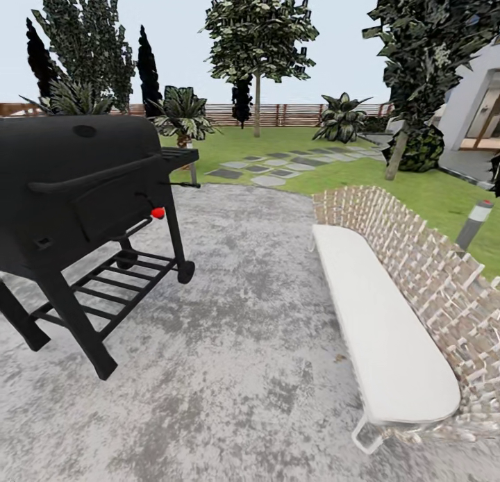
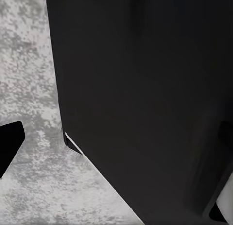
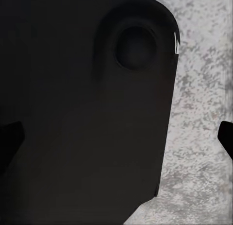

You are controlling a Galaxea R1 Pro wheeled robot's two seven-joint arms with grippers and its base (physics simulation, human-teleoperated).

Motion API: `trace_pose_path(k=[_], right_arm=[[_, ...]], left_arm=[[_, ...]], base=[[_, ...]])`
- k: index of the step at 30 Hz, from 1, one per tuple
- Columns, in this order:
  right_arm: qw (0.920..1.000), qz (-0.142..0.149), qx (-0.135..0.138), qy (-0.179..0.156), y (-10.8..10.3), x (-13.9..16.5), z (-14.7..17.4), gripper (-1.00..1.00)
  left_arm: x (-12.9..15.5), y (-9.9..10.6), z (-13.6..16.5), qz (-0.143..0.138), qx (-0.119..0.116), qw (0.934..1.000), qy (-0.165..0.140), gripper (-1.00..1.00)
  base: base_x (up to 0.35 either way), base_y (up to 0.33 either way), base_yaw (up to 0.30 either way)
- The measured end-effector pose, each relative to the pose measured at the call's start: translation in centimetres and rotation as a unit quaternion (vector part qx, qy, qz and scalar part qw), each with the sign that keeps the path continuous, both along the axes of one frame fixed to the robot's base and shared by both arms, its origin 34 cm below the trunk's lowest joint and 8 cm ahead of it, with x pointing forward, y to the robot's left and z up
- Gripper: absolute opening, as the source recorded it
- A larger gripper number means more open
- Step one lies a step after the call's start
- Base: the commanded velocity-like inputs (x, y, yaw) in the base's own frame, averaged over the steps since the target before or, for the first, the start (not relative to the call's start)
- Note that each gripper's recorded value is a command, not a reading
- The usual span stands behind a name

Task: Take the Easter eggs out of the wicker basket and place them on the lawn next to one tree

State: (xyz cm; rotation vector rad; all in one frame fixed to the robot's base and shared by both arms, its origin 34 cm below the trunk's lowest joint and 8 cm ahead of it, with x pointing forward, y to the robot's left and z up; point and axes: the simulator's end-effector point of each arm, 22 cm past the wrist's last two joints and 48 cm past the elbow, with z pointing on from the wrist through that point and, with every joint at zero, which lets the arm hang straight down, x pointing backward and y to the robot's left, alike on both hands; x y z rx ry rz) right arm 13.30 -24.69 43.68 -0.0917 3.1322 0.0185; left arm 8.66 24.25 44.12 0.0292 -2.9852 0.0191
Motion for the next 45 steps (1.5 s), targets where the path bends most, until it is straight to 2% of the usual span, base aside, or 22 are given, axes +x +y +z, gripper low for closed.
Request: trace_pose_path(k=[6,11,36,45], right_arm=[[1.0,0.0,0.0,0.0,-0.03,0.0,0.0,1.0],[1.0,0.001,-0.002,0.0,-0.24,0.0,0.0,1.0],[1.0,0.001,-0.001,0.0,-0.28,0.0,0.0,1.0],[1.0,0.001,-0.001,0.0,-0.35,-0.01,0.0,1.0]], left_arm=[[0.01,0.02,0.0,0.0,0.0,1.0,0.0,1.0],[0.0,0.02,0.0,0.0,0.0,1.0,0.0,1.0],[-0.01,0.0,0.0,0.0,0.0,1.0,0.0,1.0],[-0.02,0.02,0.0,0.0,0.0,1.0,0.0,1.0]], base=[[0.334,0.0,0.271],[0.334,0.0,0.048],[0.334,0.0,0.0],[0.334,0.0,-0.152]])
